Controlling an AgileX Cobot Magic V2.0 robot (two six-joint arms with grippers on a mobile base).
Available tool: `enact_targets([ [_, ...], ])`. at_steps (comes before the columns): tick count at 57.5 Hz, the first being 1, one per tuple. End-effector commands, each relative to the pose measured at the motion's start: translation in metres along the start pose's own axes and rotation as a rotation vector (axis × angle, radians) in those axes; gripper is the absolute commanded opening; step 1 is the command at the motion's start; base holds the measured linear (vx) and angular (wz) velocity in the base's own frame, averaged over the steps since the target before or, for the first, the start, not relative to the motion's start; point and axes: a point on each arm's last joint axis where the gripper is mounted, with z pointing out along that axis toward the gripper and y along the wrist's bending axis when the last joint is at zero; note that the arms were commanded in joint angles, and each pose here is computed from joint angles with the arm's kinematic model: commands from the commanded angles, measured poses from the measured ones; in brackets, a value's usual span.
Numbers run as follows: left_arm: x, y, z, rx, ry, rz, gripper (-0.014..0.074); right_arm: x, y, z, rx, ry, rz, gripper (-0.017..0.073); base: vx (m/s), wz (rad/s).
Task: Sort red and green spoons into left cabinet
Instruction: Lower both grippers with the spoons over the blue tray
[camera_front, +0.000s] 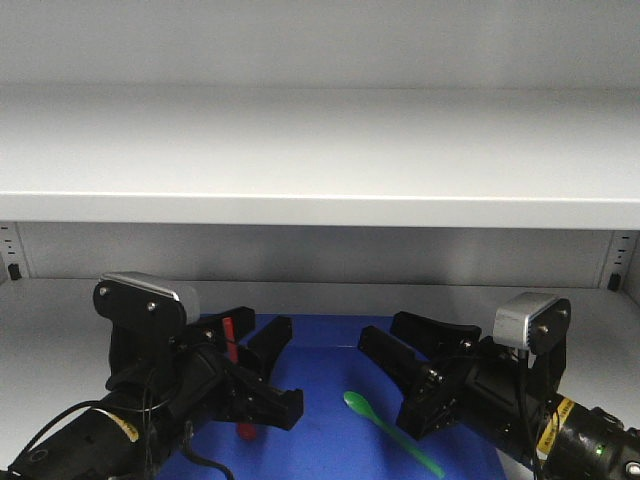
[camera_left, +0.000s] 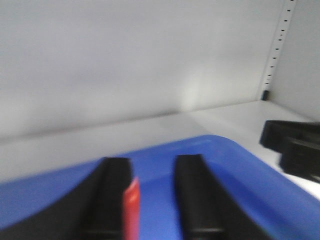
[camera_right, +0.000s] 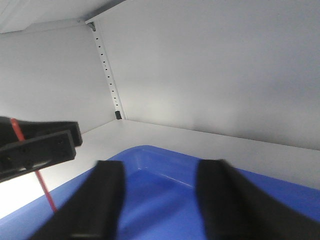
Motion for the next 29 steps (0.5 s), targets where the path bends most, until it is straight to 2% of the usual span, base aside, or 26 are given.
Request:
enact_targets([
  [1,-0.029,0.005,-0.002,-0.033,-0.152,0.080,0.0530,-0.023,0.007,0.001,-0.044,-0.112,-0.027,0.0524,0.00,0.00],
  [5,-0.028,0.010,-0.002,-0.048,-0.132,0.144,0.0578,-0.023,0.007,0.001,-0.044,-0.112,-0.027,0.0548,0.00,0.00],
  [10,-0.027,0.014,-0.001,-0.062,-0.117,0.212,0.0596,-0.023,0.007,0.001,-0.044,-0.112,-0.028,0.0549,0.00,0.00],
  [24,-0.026,0.015,-0.001,-0.069,-0.099,0.302,0.0587,-0.022,0.008,0.001,-0.052,-0.104,-0.036,0.0548,0.00,0.00],
  [29,-0.029,0.015,-0.004,-0.069,-0.095,0.369,0.0587,-0.021,0.009,0.001,-0.062,-0.090,-0.048,0.0547,0.00,0.00],
])
